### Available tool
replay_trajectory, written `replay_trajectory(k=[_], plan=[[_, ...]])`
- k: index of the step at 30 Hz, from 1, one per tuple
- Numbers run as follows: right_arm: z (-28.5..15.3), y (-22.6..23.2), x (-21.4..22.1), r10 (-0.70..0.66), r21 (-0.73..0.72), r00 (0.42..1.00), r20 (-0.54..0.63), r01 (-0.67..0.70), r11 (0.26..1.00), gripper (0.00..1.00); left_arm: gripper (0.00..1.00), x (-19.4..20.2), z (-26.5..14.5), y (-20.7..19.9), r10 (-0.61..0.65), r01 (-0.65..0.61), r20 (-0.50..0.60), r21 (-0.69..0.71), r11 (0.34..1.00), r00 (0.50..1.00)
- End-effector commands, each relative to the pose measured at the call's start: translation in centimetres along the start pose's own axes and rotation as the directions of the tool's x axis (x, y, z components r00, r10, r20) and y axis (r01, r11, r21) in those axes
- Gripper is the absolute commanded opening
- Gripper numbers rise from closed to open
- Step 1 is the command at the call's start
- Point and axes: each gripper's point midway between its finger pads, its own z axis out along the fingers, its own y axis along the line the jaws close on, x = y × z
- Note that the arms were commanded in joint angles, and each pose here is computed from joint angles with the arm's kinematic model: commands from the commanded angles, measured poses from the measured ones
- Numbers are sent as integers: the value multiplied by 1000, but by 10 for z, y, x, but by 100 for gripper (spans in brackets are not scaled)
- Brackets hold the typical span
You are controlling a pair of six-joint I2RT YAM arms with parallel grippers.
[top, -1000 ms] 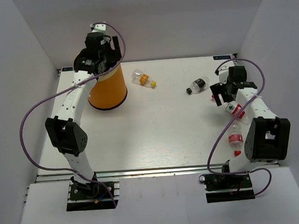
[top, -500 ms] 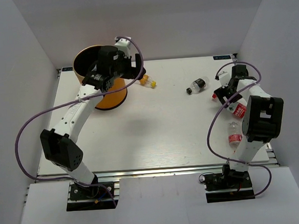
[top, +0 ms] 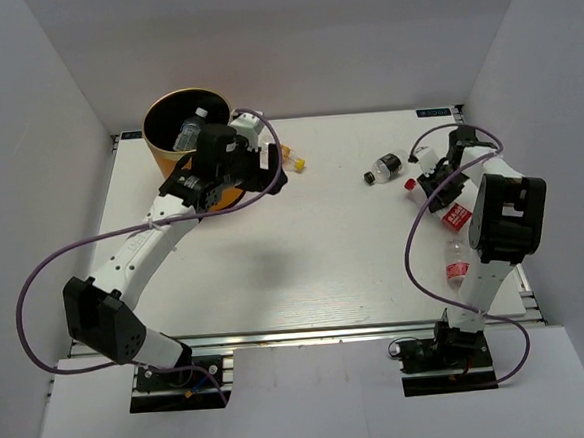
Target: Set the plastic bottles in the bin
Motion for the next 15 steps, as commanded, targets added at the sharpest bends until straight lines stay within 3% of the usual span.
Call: replay_trajectory(k=[1, 2, 4, 5, 6, 7, 9, 10, 12, 13, 15], plan=[[-25, 33, -26, -35, -194, 994, 100, 53, 980, 15, 99, 17, -12, -12, -18, 19, -26, 25, 1000, 1000], [-53, 28, -62, -52, -205, 976, 212, 97, 974, 13, 99, 21, -14, -12, -19, 19, -31, 24, 1000, 999], [-73, 42, -84, -71, -261, 963, 259, 140, 955, 13, 99, 42, -12, -12, -33, 34, -73, 22, 999, 997], [-111, 36, -130, -114, -236, 912, 394, 220, 947, 13, 99, 47, -13, -15, -38, 40, -82, 28, 999, 996], [-124, 43, -147, -137, -234, 892, 430, 257, 938, 13, 99, 67, -11, -15, -47, 50, -131, 24, 998, 990], [-167, 44, -188, -203, -160, 822, 532, 333, 929, 13, 99, 73, -13, -15, -48, 51, -139, 22, 998, 989], [-181, 66, -221, -218, -174, 760, 612, 398, 901, 13, 99, 99, -13, -18, -49, 55, -190, 26, 998, 981], [-198, 56, -244, -270, -72, 688, 674, 424, 903, 13, 99, 106, -16, -17, -60, 66, -205, 20, 998, 977], [-215, 110, -279, -240, -109, 619, 748, 471, 875, 9, 99, 135, -20, -16, -71, 76, -274, 8, 997, 959], [-206, 116, -289, -245, -78, 565, 788, 486, 871, 9, 99, 139, -22, -13, -72, 74, -277, -3, 997, 958], [-269, 137, -342, -250, 72, 293, 923, 505, 860, 0, 99, 158, -25, -14, -81, 82, -315, -9, 997, 946]])
